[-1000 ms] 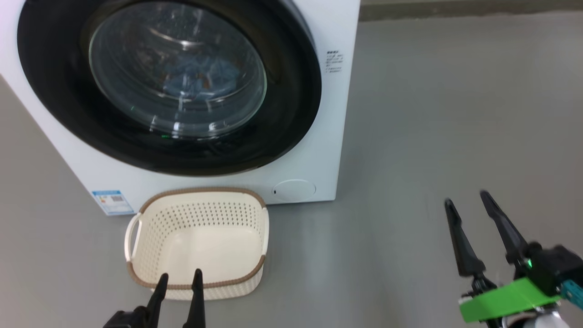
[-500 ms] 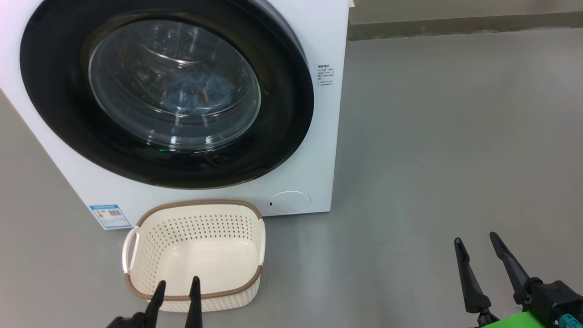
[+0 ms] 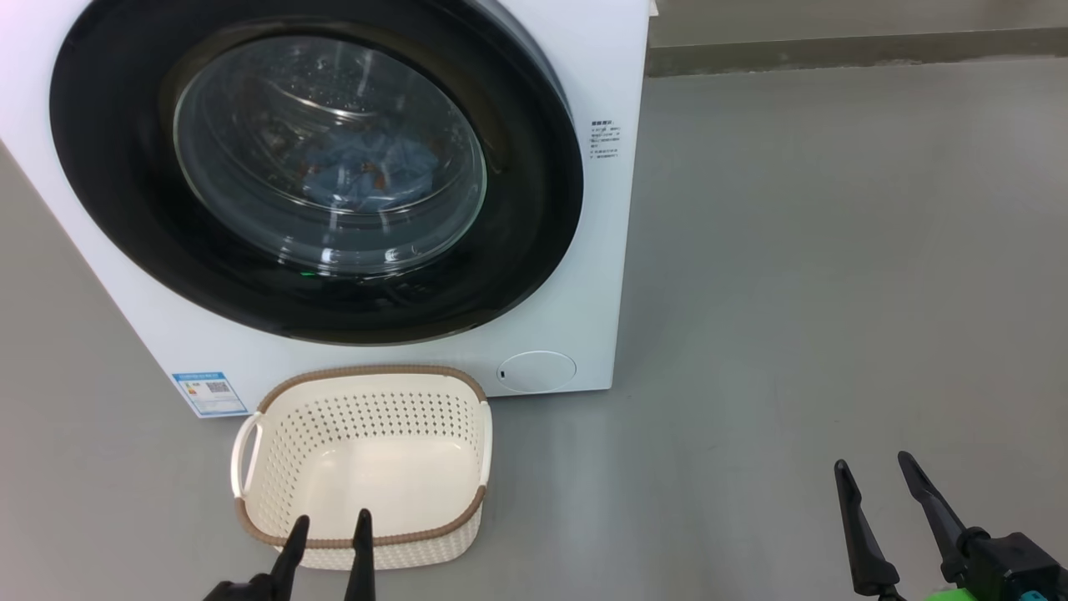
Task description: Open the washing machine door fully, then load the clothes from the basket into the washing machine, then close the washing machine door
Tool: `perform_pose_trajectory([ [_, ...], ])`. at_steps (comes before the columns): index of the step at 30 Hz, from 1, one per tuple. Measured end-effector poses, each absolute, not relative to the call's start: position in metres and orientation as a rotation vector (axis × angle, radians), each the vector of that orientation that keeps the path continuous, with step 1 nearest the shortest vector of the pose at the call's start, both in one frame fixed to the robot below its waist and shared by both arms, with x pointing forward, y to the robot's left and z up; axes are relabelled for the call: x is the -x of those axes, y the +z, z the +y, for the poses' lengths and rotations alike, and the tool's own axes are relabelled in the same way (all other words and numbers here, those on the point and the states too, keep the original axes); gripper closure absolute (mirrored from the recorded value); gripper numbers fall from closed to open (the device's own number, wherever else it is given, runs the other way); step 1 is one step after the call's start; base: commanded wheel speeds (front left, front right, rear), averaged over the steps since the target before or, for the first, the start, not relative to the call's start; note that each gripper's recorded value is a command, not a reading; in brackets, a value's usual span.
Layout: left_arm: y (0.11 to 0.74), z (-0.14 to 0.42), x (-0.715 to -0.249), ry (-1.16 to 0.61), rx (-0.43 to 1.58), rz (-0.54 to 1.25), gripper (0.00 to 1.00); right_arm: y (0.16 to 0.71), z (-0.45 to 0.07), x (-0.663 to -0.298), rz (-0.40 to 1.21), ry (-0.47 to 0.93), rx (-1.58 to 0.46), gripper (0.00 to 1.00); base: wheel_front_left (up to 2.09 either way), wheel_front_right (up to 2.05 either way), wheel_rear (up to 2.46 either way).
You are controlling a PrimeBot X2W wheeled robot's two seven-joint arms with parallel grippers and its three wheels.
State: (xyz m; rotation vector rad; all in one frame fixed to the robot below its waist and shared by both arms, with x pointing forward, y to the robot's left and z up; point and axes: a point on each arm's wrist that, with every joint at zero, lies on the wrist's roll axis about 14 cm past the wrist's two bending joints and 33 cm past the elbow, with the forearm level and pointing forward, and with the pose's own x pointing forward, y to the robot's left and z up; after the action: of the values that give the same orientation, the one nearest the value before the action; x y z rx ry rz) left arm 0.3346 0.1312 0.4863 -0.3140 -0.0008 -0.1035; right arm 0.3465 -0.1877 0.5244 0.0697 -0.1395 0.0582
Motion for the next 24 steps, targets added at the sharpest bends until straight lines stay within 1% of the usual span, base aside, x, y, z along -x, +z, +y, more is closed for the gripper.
perform_pose_trajectory([
  [3,0.486,0.132,-0.334,-0.102,0.309,-0.002,0.0,0.522,-0.187,-0.347,-0.133,0.059,-0.068,0.0,0.0,0.0,0.0],
  [4,0.486,0.132,-0.334,-0.104,0.299,-0.002,1.0,0.522,-0.187,-0.347,-0.131,0.06,-0.066,1.0,0.0,0.0,0.0],
  [11,0.457,0.129,-0.321,-0.09,0.309,0.093,1.0,0.489,-0.186,-0.34,-0.026,0.05,-0.091,1.0,0.0,0.0,0.0],
  [24,0.449,0.136,-0.322,-0.046,0.449,0.14,1.0,0.482,-0.193,-0.34,0.008,0.008,-0.247,1.0,0.0,0.0,0.0],
])
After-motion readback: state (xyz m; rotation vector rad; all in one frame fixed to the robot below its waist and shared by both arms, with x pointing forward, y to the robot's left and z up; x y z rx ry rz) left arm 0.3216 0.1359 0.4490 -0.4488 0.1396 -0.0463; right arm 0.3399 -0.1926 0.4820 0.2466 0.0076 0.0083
